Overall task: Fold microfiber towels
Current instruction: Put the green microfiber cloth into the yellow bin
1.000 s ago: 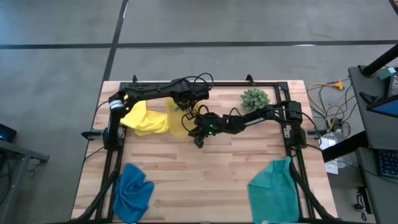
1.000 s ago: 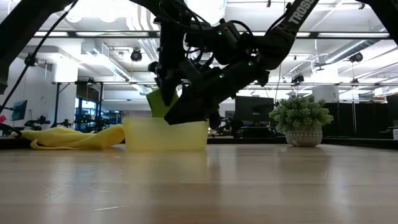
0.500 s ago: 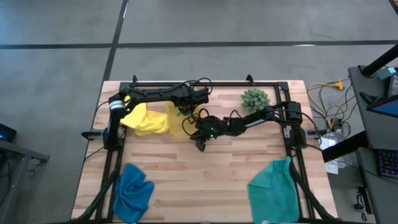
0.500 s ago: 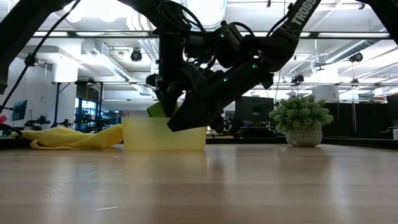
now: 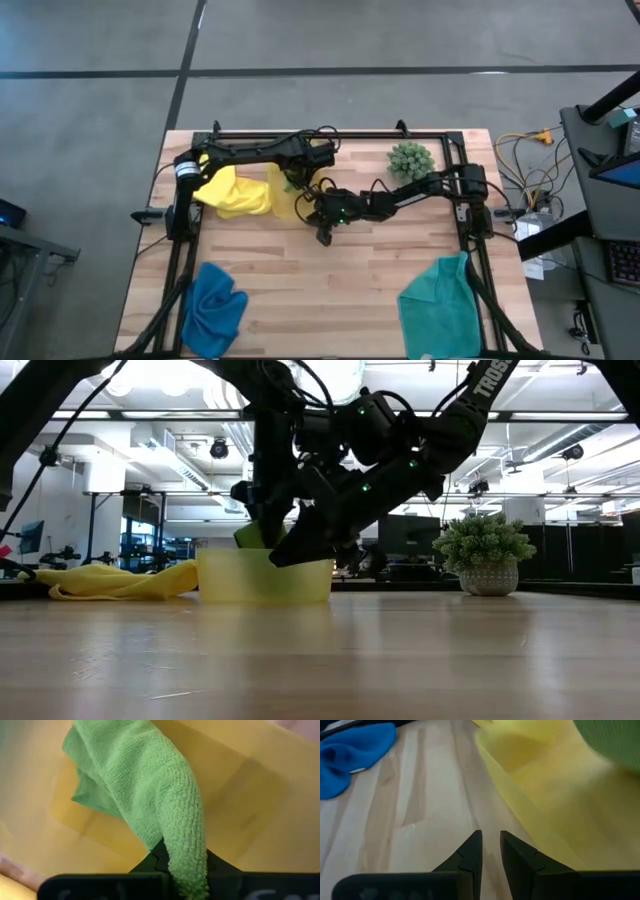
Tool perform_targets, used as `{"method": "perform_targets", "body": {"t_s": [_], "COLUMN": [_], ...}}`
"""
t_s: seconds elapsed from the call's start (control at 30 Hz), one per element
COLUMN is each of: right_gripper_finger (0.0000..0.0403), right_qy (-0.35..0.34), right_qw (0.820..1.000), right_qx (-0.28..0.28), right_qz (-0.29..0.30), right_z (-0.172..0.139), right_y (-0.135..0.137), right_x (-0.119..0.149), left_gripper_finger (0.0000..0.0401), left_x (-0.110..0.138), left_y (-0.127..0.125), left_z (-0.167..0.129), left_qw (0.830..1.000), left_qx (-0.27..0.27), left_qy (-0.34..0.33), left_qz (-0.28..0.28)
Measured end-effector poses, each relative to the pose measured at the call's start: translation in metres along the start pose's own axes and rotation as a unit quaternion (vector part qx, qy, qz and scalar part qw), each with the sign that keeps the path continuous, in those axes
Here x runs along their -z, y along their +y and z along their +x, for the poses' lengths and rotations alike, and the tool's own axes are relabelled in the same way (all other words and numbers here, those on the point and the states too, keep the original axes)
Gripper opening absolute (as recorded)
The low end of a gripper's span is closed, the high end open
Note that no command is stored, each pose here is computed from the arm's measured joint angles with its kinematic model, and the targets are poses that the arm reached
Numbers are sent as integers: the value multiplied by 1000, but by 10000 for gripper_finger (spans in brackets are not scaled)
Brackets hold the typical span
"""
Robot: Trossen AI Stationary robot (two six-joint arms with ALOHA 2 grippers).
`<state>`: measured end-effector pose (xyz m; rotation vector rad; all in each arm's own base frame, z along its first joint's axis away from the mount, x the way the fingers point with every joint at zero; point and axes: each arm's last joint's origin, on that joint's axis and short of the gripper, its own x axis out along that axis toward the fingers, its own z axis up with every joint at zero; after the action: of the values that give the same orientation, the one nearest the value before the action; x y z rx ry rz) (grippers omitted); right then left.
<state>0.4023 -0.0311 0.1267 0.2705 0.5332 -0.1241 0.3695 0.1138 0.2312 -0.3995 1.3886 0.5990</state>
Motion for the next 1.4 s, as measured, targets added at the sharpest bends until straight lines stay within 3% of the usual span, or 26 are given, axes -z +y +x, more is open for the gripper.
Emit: {"method": "perform_targets", "body": {"t_s": [0.3,0.7,0.93,1.07,1.2,1.4], "right_gripper_finger": [63,63,63,63,63,63], "right_qy": [-36,-20,-47,-59,-79,-26], "right_qw": [998,997,995,993,993,999], "right_qx": [-11,-19,-29,-25,14,-23], "right_qz": [-52,-68,-82,-99,-88,-33], "right_z": [-6,-35,-64,-88,-109,-103], "right_y": [9,17,27,31,26,-16], "right_x": [-12,-13,-32,-47,-60,-82], "left_gripper_finger": [13,166,209,210,210,208], "left_x": [-11,-16,-11,-4,9,39], "left_y": [-7,-6,1,11,24,51], "left_z": [-2,-15,-35,-54,-75,-85], "left_qw": [996,988,984,985,986,988], "left_qx": [44,83,85,57,8,-27], "left_qy": [-58,-101,-121,-139,-143,-140], "left_qz": [55,83,100,91,81,59]}}
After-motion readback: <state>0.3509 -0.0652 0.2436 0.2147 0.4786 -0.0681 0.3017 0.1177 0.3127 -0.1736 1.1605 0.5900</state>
